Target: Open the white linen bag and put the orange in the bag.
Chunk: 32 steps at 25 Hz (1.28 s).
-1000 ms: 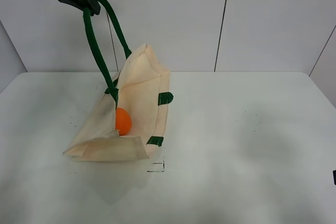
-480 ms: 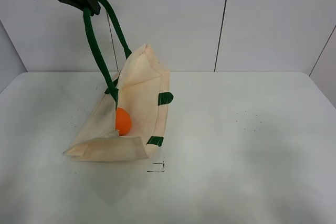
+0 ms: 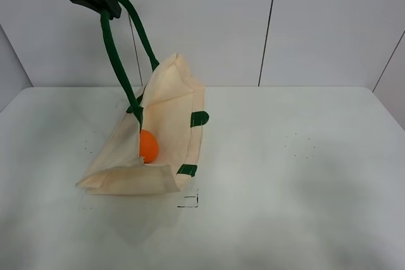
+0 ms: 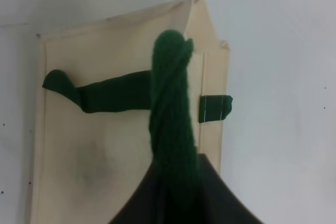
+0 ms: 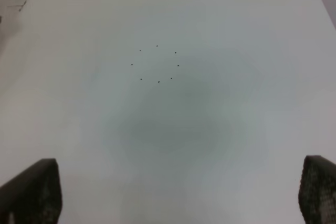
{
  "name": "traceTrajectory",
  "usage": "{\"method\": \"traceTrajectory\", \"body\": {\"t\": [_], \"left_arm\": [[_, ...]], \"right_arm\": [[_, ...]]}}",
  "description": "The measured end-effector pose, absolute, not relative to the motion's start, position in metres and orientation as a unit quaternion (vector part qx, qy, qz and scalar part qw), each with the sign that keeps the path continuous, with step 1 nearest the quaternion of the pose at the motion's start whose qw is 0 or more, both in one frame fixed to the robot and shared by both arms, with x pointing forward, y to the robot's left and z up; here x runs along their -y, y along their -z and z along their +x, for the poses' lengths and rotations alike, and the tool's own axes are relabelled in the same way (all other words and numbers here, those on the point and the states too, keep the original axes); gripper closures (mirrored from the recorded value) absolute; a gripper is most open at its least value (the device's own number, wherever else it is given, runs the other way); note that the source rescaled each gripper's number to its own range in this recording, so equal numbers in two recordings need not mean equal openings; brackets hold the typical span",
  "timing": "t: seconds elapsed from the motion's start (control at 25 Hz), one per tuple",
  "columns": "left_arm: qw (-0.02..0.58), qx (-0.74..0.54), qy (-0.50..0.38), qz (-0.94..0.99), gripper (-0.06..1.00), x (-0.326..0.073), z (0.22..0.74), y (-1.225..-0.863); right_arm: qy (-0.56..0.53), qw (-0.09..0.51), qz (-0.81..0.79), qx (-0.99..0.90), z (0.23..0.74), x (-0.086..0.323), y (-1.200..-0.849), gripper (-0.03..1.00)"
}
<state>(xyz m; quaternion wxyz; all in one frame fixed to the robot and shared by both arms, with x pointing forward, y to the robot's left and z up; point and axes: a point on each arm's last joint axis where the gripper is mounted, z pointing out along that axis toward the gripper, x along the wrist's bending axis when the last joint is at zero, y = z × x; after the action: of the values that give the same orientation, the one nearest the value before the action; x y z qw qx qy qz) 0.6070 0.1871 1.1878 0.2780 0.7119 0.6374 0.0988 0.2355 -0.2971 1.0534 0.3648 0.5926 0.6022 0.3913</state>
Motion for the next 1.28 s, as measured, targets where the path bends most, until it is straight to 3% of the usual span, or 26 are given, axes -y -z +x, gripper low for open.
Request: {"method": "traceTrajectory", "body": {"t": [0.24, 0.6, 0.76, 0.84, 0.96, 1.04, 1.12, 1.28], "left_arm": [[0.251, -0.646, -0.08, 0.716, 0.94, -0.18, 0.631, -1.152], [0.16, -0.667, 0.019, 0.728, 0.94, -0.159, 0.684, -1.023], [0.14, -0.655, 0.03, 0.742, 0.9, -0.157, 0.689, -0.999], [0.142, -0.647, 0.028, 0.748, 0.72, -0.157, 0.69, -0.998], [0.144, -0.645, 0.027, 0.75, 0.3, -0.157, 0.69, -0.998], [0.143, -0.644, 0.027, 0.751, 0.08, -0.157, 0.69, -0.998], [0.138, -0.642, 0.019, 0.754, 0.0, -0.159, 0.69, -0.998], [0.099, -0.636, -0.024, 0.765, -0.05, -0.169, 0.691, -0.996]], "right_arm": [[-0.391, 0.365, 0.593, -0.602, 0.235, 0.297, -1.053, -0.03], [-0.39, 0.366, 0.59, -0.605, 0.235, 0.297, -1.053, -0.03], [-0.39, 0.366, 0.59, -0.605, 0.235, 0.297, -1.053, -0.03], [-0.39, 0.366, 0.59, -0.605, 0.235, 0.297, -1.053, -0.03], [-0.39, 0.366, 0.59, -0.605, 0.235, 0.297, -1.053, -0.03], [-0.39, 0.366, 0.59, -0.605, 0.235, 0.297, -1.053, -0.03], [-0.39, 0.366, 0.59, -0.605, 0.235, 0.297, -1.053, -0.03], [-0.39, 0.366, 0.59, -0.605, 0.235, 0.297, -1.053, -0.03]]}}
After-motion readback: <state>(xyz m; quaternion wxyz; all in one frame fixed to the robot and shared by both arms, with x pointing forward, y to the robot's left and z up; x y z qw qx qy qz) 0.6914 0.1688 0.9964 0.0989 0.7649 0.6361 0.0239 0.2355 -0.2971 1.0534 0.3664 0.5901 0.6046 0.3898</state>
